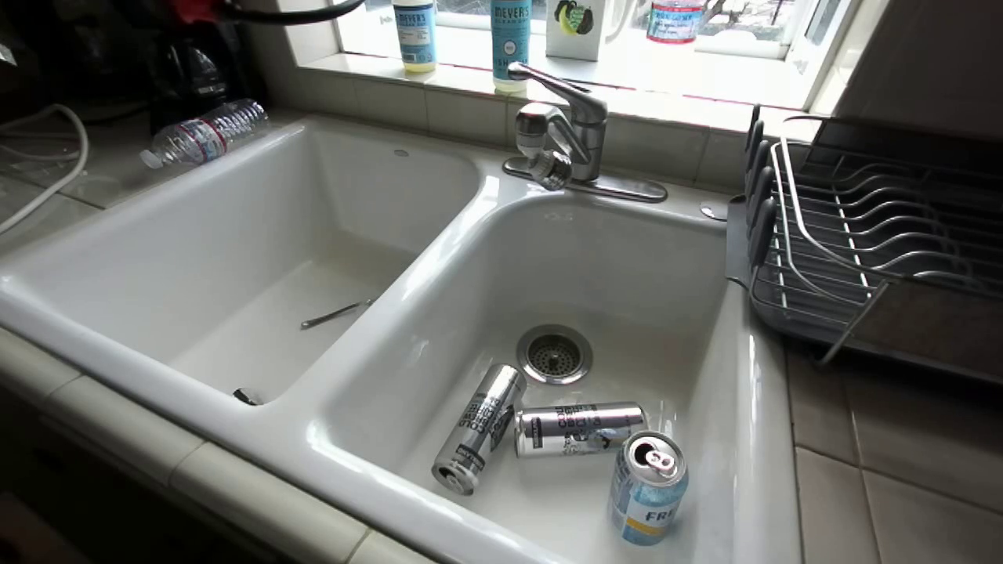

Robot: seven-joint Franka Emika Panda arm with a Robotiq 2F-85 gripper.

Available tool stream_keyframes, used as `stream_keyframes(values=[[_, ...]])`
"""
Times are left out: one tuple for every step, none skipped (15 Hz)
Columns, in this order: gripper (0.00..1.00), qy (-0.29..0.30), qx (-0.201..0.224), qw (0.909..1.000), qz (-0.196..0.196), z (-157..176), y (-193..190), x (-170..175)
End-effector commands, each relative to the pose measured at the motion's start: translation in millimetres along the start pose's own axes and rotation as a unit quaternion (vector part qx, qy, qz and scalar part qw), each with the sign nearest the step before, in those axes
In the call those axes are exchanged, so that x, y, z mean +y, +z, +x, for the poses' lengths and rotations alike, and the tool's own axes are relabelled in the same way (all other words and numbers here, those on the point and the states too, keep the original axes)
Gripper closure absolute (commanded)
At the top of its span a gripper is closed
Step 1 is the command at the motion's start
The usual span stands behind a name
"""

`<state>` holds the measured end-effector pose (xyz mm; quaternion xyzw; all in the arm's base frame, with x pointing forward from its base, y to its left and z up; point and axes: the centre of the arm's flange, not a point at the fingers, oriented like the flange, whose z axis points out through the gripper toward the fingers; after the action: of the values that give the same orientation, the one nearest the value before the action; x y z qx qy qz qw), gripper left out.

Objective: Make the plastic bottle stand upright

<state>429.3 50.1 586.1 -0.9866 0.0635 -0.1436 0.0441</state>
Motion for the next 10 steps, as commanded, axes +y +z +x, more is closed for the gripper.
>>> stream_keyframes(values=[[0.0, 0.0, 0.0, 1.0, 0.0, 0, 0, 0], [0.0, 0.0, 0.0, 1.0, 0.0, 0, 0, 0], [0.0, 0.0, 0.0, 1.0, 0.0, 0, 0, 0], [0.0, 0.0, 0.0, 1.0, 0.0, 0, 0, 0], [0.0, 0.0, 0.0, 1.0, 0.0, 0, 0, 0], [0.0, 0.0, -0.009, 0.9995, 0.029, -3, 0, -8], [0.0, -0.002, -0.011, 0.9991, 0.041, -6, 0, -15], [0.0, -0.003, -0.016, 0.9982, 0.058, -11, -1, -24], [0.0, 0.001, -0.027, 0.9963, 0.081, -16, 1, -37], [0.0, 0.001, -0.04, 0.9941, 0.101, -20, 2, -49]])
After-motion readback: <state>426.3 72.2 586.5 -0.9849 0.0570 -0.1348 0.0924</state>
